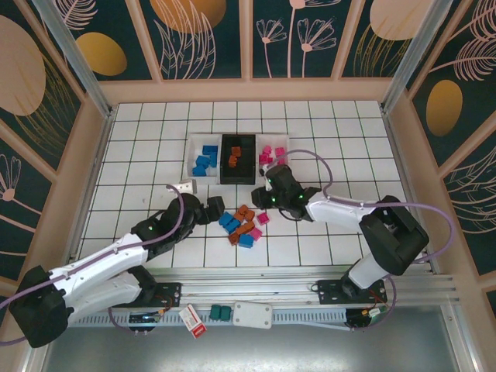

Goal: Sort the legos into containers by color
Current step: Pick up the lego from the bottom-center of the table, then place the lego in the container.

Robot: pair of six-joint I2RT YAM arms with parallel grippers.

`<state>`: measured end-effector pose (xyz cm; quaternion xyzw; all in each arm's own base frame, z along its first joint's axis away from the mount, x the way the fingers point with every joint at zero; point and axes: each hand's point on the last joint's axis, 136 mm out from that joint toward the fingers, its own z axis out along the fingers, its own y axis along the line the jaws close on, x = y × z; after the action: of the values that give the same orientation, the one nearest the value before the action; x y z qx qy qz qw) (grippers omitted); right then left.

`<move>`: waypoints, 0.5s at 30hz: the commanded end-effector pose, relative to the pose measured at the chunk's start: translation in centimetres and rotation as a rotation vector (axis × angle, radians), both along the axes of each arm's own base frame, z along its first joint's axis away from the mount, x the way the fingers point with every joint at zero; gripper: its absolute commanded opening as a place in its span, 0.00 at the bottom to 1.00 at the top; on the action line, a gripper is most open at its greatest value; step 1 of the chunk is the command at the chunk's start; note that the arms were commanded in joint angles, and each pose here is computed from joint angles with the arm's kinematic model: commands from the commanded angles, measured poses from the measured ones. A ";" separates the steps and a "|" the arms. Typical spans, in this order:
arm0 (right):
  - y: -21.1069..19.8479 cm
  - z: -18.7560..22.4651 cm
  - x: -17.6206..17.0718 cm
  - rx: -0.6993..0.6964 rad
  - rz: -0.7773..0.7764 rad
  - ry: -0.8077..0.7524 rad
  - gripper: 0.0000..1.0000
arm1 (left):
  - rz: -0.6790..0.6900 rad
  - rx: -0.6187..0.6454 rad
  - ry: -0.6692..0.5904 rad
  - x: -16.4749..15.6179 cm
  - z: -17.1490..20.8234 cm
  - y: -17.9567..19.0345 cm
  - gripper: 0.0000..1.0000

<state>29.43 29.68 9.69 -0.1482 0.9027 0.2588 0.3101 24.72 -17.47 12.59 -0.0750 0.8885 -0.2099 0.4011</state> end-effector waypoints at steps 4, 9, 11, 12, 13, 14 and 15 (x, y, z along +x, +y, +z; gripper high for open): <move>4.0 4.7 5.8 0.048 0.014 -0.123 0.24 | 0.051 0.021 0.054 -1.1 -2.0 1.6 0.99; 5.3 3.4 11.0 0.035 -0.037 -0.111 0.24 | 0.045 0.007 0.069 -1.7 -2.5 1.8 0.99; 5.8 2.9 12.4 0.037 -0.046 -0.105 0.25 | 0.041 0.003 0.075 -1.9 -2.7 1.8 0.98; 6.1 2.8 12.9 0.036 -0.049 -0.107 0.26 | 0.044 0.004 0.079 -1.9 -2.8 1.9 0.99; 6.3 2.5 13.3 0.031 -0.049 -0.107 0.27 | 0.042 0.003 0.083 -2.0 -3.0 1.9 0.98; 6.4 2.4 13.9 0.027 -0.053 -0.108 0.29 | 0.043 0.004 0.090 -2.1 -3.2 1.9 0.98; 6.7 2.4 14.2 0.028 -0.054 -0.110 0.32 | 0.043 0.005 0.094 -2.1 -3.5 1.9 0.97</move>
<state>42.48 35.62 10.88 -0.1300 0.8894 0.2560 0.3558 23.20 -15.85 10.12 -0.0964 0.8994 -0.1974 0.3781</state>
